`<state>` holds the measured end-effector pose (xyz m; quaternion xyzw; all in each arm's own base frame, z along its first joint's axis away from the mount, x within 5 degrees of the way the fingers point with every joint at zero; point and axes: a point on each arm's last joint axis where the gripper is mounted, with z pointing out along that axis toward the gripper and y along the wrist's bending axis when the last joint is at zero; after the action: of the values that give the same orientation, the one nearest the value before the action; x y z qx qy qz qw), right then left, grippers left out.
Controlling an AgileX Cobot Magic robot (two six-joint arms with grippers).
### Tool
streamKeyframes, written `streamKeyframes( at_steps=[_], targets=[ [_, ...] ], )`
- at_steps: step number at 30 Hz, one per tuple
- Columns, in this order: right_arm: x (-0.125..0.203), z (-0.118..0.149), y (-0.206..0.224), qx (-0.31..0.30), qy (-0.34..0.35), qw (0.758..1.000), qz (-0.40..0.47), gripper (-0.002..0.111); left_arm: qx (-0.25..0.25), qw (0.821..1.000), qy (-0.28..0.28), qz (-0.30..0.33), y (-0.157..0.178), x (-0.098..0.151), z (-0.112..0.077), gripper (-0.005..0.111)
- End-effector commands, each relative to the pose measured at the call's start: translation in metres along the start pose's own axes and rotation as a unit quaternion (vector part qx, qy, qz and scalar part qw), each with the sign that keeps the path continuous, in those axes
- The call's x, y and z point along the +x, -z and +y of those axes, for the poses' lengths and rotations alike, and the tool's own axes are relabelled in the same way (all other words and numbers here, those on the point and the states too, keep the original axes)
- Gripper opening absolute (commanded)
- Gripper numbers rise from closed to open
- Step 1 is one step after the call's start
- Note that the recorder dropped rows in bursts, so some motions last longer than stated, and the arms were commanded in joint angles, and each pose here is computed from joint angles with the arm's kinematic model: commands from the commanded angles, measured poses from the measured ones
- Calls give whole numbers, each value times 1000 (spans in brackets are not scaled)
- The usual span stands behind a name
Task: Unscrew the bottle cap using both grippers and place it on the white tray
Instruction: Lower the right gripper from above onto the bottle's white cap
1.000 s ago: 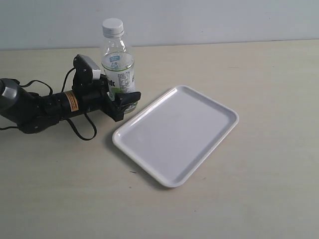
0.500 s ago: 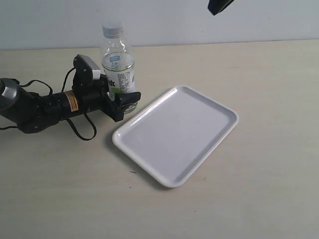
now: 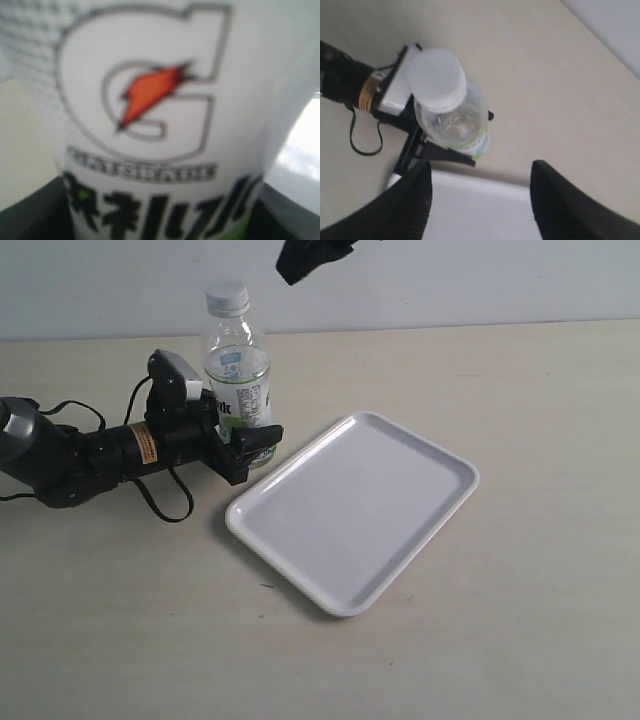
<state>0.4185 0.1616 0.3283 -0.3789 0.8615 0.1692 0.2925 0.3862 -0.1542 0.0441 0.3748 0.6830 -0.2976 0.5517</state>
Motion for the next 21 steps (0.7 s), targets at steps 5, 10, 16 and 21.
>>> streamKeyframes(
  at_steps=[5, 10, 16, 21],
  targets=[
    [-22, 20, -24, 5, 15, 998, -67, 66, 3, 1000, -6, 11, 0, 0, 0, 0],
    [-21, 23, -39, 7, -12, 998, -60, 67, -4, 999, -44, 13, 0, 1, 2, 0],
    [-16, 21, -45, 7, -51, 998, -36, 67, -11, 997, -64, 42, -1, 1, 5, 0],
    [-15, 21, -45, 5, -53, 998, -33, 69, -11, 997, -64, 42, -1, 1, 5, 0]
  ],
)
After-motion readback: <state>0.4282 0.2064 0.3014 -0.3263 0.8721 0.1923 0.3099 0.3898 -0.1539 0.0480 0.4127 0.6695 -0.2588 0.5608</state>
